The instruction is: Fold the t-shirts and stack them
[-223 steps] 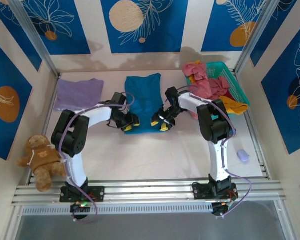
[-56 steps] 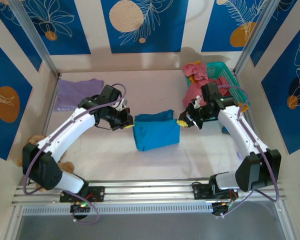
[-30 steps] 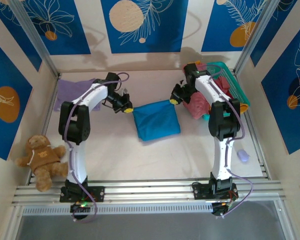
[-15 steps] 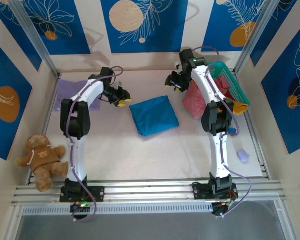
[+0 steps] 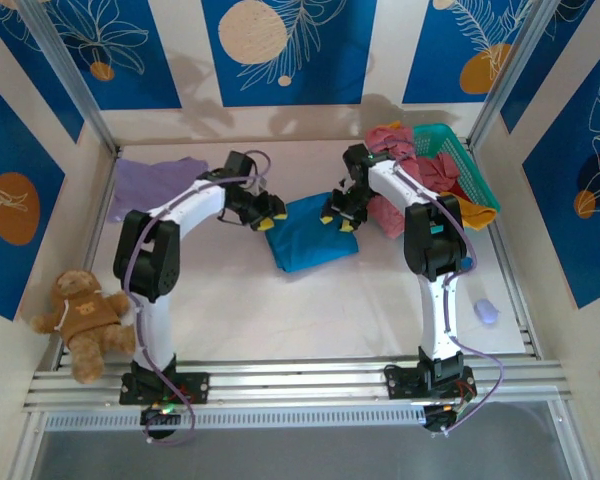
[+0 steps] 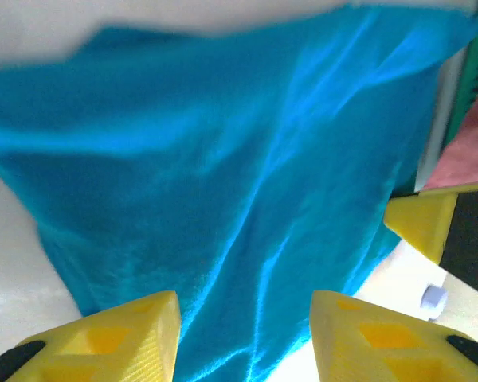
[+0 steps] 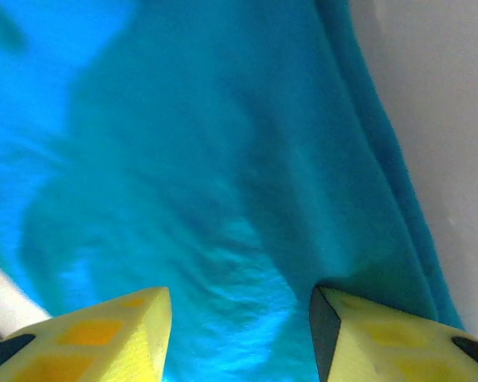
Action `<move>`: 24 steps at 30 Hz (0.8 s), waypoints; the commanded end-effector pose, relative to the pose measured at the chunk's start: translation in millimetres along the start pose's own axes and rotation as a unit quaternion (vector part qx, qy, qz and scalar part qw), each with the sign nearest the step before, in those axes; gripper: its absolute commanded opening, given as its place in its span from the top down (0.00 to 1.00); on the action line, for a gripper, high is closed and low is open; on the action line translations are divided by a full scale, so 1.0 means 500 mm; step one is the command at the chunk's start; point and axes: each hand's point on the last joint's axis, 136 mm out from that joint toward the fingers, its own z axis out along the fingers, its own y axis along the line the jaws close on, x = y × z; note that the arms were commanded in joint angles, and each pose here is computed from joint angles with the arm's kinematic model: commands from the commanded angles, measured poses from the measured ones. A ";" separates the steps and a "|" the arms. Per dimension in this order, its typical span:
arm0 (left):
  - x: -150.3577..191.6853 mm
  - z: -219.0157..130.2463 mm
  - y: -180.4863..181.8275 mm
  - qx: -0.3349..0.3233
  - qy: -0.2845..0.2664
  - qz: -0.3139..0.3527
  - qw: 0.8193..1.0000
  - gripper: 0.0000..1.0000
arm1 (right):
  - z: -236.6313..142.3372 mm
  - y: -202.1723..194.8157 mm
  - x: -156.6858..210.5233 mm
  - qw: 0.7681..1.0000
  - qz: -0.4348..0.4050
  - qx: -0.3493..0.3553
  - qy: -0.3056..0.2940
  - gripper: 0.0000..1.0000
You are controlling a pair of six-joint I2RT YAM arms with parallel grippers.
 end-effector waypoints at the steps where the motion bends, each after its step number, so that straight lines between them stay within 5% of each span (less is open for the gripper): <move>1: -0.001 0.051 0.025 -0.018 -0.009 -0.010 1.000 0.53 | -0.013 0.021 0.024 1.000 0.003 -0.031 -0.002 0.49; 7: 0.026 0.085 0.109 -0.090 0.017 0.001 0.996 0.51 | 0.022 -0.001 0.087 0.999 0.013 -0.032 0.029 0.50; 16: 0.079 0.005 0.127 -0.126 0.017 0.045 0.991 0.48 | 0.011 0.042 0.255 0.997 -0.003 -0.051 0.056 0.49; 24: 0.093 -0.123 0.059 -0.120 -0.023 0.092 0.988 0.45 | -0.091 0.099 0.198 0.996 -0.040 -0.074 -0.030 0.48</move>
